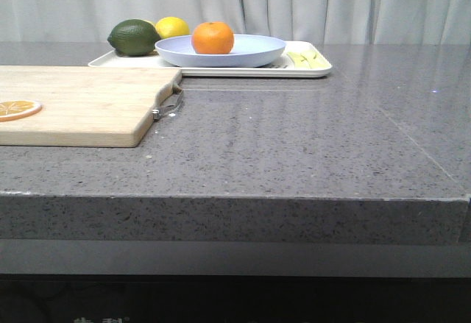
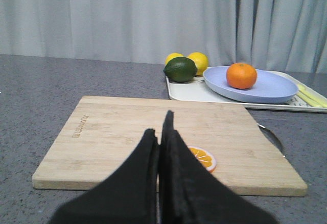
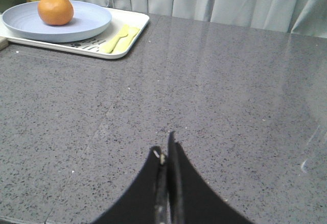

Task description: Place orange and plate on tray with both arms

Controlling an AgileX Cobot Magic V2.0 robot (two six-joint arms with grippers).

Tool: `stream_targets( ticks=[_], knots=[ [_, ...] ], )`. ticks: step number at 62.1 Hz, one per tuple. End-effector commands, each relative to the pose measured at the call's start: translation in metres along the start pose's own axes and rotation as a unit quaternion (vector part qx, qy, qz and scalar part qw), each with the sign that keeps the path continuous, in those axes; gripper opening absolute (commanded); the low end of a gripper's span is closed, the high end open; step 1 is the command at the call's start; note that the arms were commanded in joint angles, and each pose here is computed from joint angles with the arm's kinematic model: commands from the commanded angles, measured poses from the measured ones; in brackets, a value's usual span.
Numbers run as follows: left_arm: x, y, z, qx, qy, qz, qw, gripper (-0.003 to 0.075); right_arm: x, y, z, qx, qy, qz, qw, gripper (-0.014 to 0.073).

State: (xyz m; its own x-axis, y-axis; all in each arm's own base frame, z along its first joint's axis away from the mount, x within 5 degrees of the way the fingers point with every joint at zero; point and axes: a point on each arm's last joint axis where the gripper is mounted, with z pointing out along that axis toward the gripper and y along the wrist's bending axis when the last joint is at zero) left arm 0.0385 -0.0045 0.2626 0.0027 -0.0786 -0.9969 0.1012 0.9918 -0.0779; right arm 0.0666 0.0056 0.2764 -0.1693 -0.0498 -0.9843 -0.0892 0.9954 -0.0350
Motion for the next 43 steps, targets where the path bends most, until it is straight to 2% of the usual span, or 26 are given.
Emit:
stream_targets(
  ticks=[1, 11, 22, 25, 43],
  knots=[
    [-0.001, 0.002, 0.001, -0.018, -0.055, -0.010, 0.998, -0.0018, -0.016, -0.001, -0.002, 0.005, -0.050, -0.013, 0.999, -0.0069],
    [0.028, 0.007, 0.008, -0.047, -0.022, -0.012, 0.999, -0.0018, -0.015, -0.001, -0.002, 0.005, -0.049, -0.013, 0.999, -0.0069],
    [0.058, 0.011, 0.015, -0.051, -0.010, -0.013, 0.999, -0.0018, -0.015, -0.001, -0.002, 0.005, -0.049, -0.013, 0.999, -0.0069],
    [0.060, 0.011, 0.015, -0.052, 0.007, -0.014, 0.999, -0.0018, -0.015, -0.001, -0.002, 0.005, -0.049, -0.013, 0.999, -0.0069],
    [0.059, 0.011, 0.015, -0.051, 0.003, -0.014, 0.999, -0.0018, -0.015, -0.001, -0.002, 0.005, -0.049, -0.013, 0.999, -0.0069]
  ],
)
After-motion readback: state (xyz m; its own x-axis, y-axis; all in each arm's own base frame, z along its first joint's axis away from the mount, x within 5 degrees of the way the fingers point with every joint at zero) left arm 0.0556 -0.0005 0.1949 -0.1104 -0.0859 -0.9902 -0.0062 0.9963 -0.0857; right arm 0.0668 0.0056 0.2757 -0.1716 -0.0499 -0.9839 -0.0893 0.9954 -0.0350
